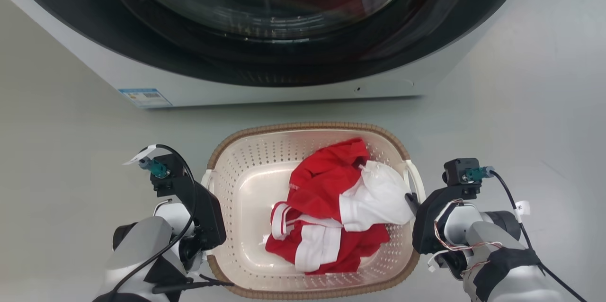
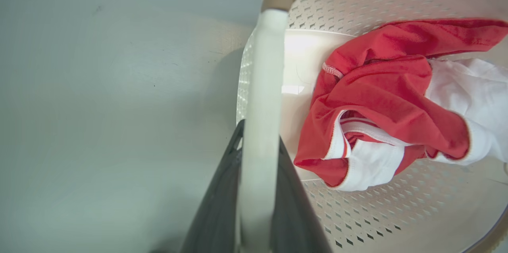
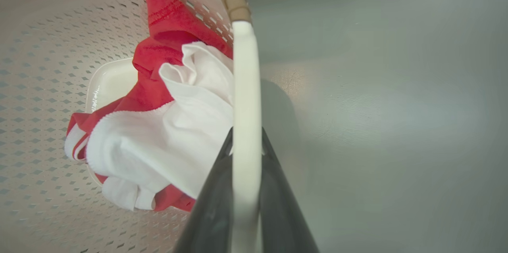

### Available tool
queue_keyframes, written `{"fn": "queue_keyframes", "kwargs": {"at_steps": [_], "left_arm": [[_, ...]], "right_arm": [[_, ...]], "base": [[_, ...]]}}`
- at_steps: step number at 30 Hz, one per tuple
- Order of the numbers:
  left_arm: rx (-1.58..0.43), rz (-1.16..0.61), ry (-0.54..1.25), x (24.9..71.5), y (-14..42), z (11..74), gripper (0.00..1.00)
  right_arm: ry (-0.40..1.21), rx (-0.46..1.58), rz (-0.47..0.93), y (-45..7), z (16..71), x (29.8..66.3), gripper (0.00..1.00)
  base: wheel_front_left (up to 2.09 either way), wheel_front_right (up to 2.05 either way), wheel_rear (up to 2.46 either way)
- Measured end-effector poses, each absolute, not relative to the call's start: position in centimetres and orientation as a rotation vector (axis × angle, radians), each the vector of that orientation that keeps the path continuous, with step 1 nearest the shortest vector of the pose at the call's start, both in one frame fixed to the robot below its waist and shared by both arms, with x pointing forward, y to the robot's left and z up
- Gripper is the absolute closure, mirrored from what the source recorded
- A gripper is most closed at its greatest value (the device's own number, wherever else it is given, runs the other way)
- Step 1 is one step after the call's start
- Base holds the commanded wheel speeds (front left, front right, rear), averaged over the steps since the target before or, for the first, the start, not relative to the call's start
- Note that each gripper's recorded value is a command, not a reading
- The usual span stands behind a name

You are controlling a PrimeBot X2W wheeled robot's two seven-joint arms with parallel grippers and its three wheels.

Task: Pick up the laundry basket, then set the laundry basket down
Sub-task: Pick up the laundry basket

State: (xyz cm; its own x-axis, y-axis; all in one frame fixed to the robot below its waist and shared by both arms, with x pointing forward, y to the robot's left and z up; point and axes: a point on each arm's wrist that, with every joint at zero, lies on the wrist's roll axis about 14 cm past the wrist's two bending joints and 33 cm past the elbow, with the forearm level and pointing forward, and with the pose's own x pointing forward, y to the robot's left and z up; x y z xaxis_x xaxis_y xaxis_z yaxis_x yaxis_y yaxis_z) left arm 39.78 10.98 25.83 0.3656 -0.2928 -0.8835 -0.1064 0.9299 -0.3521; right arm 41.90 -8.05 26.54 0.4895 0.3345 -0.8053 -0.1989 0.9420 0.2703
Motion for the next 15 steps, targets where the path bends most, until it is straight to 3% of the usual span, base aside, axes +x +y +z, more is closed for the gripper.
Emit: {"fn": "queue_keyframes", "kwargs": {"at_steps": [15], "left_arm": [[-0.404,-0.164,1.213,37.8,10.3,30.0,1.0]], "right_arm": [[1.039,0.18,0.316,-8.4,30.9,39.7,1.0]], "base": [[0.0,0.0,0.0]]}}
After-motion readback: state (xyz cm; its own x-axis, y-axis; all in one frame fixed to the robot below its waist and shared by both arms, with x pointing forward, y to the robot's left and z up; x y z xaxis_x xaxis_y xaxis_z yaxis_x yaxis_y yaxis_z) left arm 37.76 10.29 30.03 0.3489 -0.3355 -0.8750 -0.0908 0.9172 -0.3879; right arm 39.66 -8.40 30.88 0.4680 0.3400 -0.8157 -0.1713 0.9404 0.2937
